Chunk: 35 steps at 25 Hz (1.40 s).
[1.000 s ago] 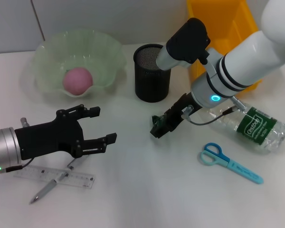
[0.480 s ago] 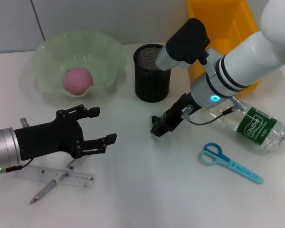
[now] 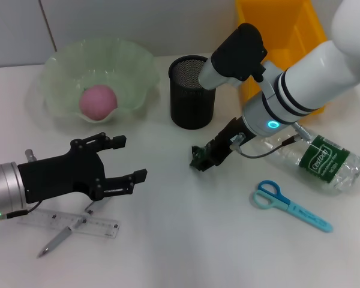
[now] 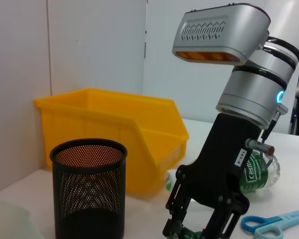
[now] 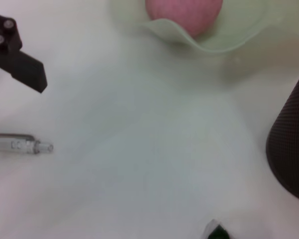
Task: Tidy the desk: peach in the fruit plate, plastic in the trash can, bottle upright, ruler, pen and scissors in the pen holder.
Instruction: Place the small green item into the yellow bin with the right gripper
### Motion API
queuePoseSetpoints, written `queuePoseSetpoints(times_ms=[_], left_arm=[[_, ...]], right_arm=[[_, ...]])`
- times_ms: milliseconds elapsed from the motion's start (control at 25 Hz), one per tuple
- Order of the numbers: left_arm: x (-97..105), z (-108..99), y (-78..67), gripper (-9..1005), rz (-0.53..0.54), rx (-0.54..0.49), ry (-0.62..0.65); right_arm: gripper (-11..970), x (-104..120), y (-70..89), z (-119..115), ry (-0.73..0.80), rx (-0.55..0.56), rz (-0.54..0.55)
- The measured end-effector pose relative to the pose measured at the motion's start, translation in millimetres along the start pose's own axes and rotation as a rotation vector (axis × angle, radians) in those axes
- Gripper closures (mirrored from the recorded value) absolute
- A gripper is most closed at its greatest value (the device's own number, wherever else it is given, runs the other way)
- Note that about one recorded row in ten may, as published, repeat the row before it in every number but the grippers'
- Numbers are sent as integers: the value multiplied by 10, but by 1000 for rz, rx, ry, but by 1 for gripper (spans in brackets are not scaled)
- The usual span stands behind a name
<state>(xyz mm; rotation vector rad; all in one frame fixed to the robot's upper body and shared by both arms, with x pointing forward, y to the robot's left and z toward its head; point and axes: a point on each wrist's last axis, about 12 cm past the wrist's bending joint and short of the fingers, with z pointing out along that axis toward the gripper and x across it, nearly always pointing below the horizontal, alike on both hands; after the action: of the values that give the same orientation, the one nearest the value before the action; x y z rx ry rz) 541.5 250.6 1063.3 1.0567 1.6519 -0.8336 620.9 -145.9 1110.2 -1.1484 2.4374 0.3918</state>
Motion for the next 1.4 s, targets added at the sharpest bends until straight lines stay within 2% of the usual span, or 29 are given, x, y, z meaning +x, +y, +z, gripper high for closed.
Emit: queuePoseSetpoints(times_ms=[320,560,640,680,720,840,880,920,960,1000,1080,1200,1280,1400], left_arm=[[5,-5,-6,147,3,1,-1],[4,-7,-8,148,5,1,-4],[1,-6,-6,148,6,1,-5],[-4,-2,-4,148,8,2,-5],[-4,-2,-4,148,8,2,-5],[-9,2,-2,148,10,4,-5],[-12,5,0,148,11,5,-4],[-12,5,0,148,11,5,-4],[-15,9,1,149,12,6,-3],[-17,10,2,149,13,7,-3],[-24,15,6,149,15,8,-4],[-28,18,8,149,16,8,-5],[-33,20,11,149,16,7,-7],[-34,20,12,150,16,6,-8]], right_arm=[[413,-3,-10,-87,-39,11,15],[457,20,-50,-320,-90,50,41],[467,36,-105,-478,-117,91,55],[473,64,-176,-650,-154,138,76],[478,64,-176,-650,-154,138,76],[493,126,-321,-943,-232,217,127],[502,198,-459,-1152,-296,278,178],[511,198,-459,-1152,-296,278,178],[521,248,-583,-1282,-341,324,209],[530,248,-583,-1282,-341,324,209],[549,298,-743,-1355,-378,373,233],[580,305,-811,-1329,-383,390,236],[597,311,-905,-1225,-378,400,253],[619,311,-953,-1124,-363,395,267]])
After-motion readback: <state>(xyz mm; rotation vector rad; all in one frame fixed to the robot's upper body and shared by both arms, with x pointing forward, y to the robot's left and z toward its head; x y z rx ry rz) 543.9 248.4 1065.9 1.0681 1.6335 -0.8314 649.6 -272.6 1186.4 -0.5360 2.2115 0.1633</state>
